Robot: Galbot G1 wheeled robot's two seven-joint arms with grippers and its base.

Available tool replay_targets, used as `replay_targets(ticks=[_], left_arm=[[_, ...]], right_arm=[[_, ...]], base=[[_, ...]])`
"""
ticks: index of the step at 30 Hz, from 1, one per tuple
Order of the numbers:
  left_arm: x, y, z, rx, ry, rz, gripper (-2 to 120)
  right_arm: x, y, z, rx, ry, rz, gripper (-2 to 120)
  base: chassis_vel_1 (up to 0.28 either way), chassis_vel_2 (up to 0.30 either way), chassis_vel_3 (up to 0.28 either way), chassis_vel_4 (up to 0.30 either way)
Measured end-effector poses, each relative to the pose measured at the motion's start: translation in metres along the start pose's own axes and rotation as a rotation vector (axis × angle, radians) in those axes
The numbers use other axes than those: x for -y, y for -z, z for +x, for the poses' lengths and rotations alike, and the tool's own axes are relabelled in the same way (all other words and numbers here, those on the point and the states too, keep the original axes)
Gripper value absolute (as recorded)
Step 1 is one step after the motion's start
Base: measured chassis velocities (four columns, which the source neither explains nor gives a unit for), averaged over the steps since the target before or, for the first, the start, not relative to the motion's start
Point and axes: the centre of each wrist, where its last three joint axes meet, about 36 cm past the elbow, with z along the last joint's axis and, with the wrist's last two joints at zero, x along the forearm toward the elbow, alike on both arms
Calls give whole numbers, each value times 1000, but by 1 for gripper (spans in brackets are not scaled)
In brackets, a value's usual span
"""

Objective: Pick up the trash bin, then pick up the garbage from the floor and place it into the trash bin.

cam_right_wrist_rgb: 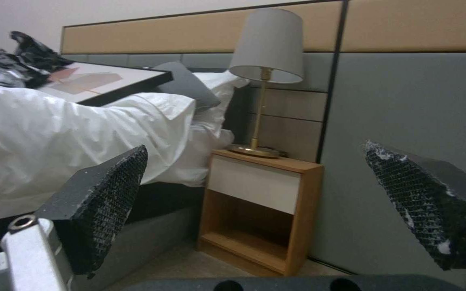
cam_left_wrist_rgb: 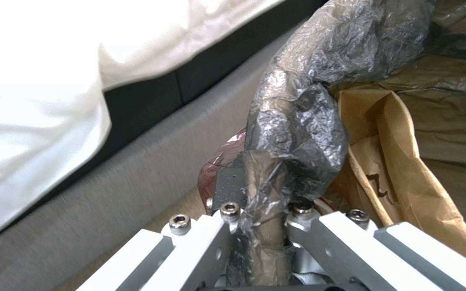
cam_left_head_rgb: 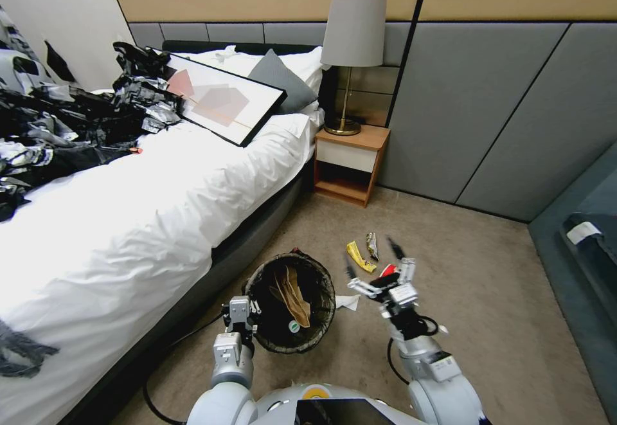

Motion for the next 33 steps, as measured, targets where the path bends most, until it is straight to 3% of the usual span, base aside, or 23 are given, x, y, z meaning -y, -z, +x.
replay_targets(ticks=[8,18,27,33], left_arm=[[-6,6,-1,12,13,9,0],[-6,6,-1,11,12,11,0],[-6,7,0,11,14,11,0],[-6,7,1,9,15,9,0]], right_arm=[[-6,-11,13,-15,-60,-3,100],[-6,-16,9,-10,-51,0,100],[6,-20,-10,-43,-35,-13,100],[30,-31,-52,-86,27,-18,100]], base=[[0,0,0,0],[0,0,0,0],[0,0,0,0],[0,0,0,0]])
